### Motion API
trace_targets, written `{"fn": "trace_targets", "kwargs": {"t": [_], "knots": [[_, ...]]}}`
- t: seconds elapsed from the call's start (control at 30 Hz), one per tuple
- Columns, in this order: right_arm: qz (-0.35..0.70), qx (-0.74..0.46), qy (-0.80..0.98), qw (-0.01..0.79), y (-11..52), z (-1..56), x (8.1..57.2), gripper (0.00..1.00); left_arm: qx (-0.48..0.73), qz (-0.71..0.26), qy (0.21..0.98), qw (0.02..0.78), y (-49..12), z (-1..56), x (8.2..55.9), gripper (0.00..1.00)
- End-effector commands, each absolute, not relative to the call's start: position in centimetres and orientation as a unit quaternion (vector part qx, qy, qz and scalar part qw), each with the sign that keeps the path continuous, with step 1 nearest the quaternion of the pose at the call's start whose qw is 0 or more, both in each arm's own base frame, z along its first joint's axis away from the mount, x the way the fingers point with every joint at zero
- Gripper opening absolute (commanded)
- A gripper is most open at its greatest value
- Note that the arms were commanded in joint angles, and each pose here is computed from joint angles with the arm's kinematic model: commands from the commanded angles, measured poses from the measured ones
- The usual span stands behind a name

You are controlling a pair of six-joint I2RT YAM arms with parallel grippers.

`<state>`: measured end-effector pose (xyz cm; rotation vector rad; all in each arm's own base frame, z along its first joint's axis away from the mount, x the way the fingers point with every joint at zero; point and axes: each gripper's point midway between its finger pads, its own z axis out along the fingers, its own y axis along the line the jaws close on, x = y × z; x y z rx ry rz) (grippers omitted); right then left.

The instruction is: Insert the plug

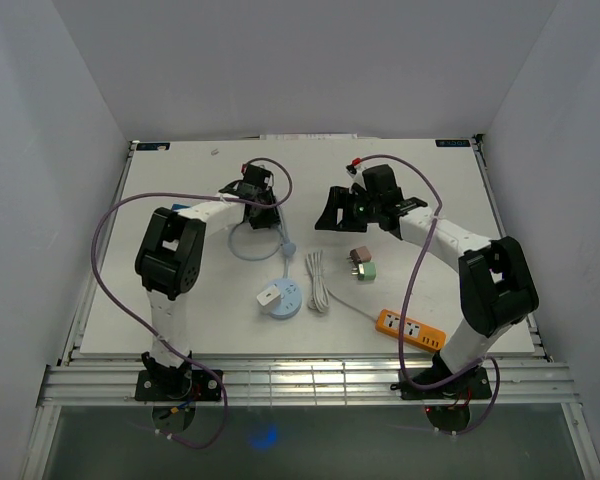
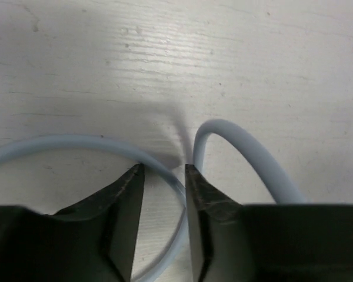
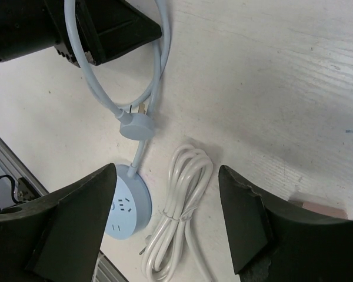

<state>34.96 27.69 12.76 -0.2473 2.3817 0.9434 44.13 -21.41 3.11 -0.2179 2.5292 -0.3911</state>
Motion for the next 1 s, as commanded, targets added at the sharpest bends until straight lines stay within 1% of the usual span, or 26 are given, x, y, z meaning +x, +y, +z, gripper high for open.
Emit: {"fn": "trace_targets", "kwargs": {"t": [0.0,0.03,0.23,0.33,0.37,0.4,0.5,0.53,0.6,0.63,0.67,0.77,0.8,0.83,0.9,0.93,0.97], "knots": [[0.36,-0.104,0.875,0.307,27.2,14.4,35.0,0.75,-0.078,-0.091,0.948,0.294,-20.8,2.4,44.5,0.42],[0.361,-0.102,0.874,0.308,27.0,14.4,34.9,0.75,-0.07,-0.081,0.951,0.291,-21.2,2.0,44.1,0.35],[0.367,-0.1,0.87,0.314,26.1,14.5,33.9,0.75,-0.056,-0.058,0.957,0.277,-21.4,-1.0,44.5,0.2],[0.366,-0.099,0.87,0.315,25.6,14.5,33.5,0.75,-0.049,-0.056,0.958,0.277,-21.9,-1.9,46.3,0.03],[0.367,-0.099,0.869,0.317,25.5,14.7,33.4,0.75,-0.051,-0.055,0.958,0.278,-21.8,-2.0,47.0,0.0],[0.366,-0.098,0.87,0.315,25.4,14.4,33.2,0.75,-0.051,-0.058,0.955,0.287,-22.2,-1.9,48.6,0.0],[0.362,-0.1,0.871,0.317,25.0,14.3,32.8,0.75,-0.059,-0.064,0.953,0.289,-21.3,-1.8,51.5,0.0],[0.36,-0.099,0.872,0.317,24.8,14.1,32.6,0.75,-0.065,-0.068,0.948,0.303,-20.5,-1.1,53.8,0.0],[0.355,-0.099,0.872,0.324,24.5,14.2,32.6,0.75,-0.069,-0.083,0.941,0.32,-20.1,0.1,56.3,0.0],[0.353,-0.097,0.873,0.323,24.3,14.0,32.4,0.75,-0.076,-0.094,0.928,0.352,-19.5,2.9,59.1,0.0],[0.352,-0.097,0.873,0.324,24.2,14.0,32.4,0.75,-0.07,-0.093,0.929,0.352,-19.2,1.9,60.0,0.0],[0.352,-0.095,0.873,0.323,24.0,14.0,32.3,0.74,-0.065,-0.105,0.911,0.394,-18.3,4.6,63.6,0.0],[0.352,-0.094,0.874,0.322,24.0,13.9,32.3,0.74,-0.065,-0.108,0.906,0.404,-18.1,5.5,64.1,0.0],[0.353,-0.094,0.873,0.323,24.0,14.0,32.3,0.75,-0.067,-0.11,0.898,0.42,-17.6,6.6,64.8,0.04],[0.354,-0.094,0.872,0.324,24.0,14.1,32.3,0.74,-0.064,-0.104,0.891,0.436,-16.9,8.6,64.4,0.21],[0.353,-0.093,0.873,0.323,24.0,14.0,32.3,0.74,-0.061,-0.107,0.881,0.456,-16.9,9.9,64.6,0.42],[0.352,-0.093,0.873,0.325,24.0,14.1,32.3,0.74,-0.059,-0.108,0.878,0.462,-16.8,10.5,64.3,0.5]]}}
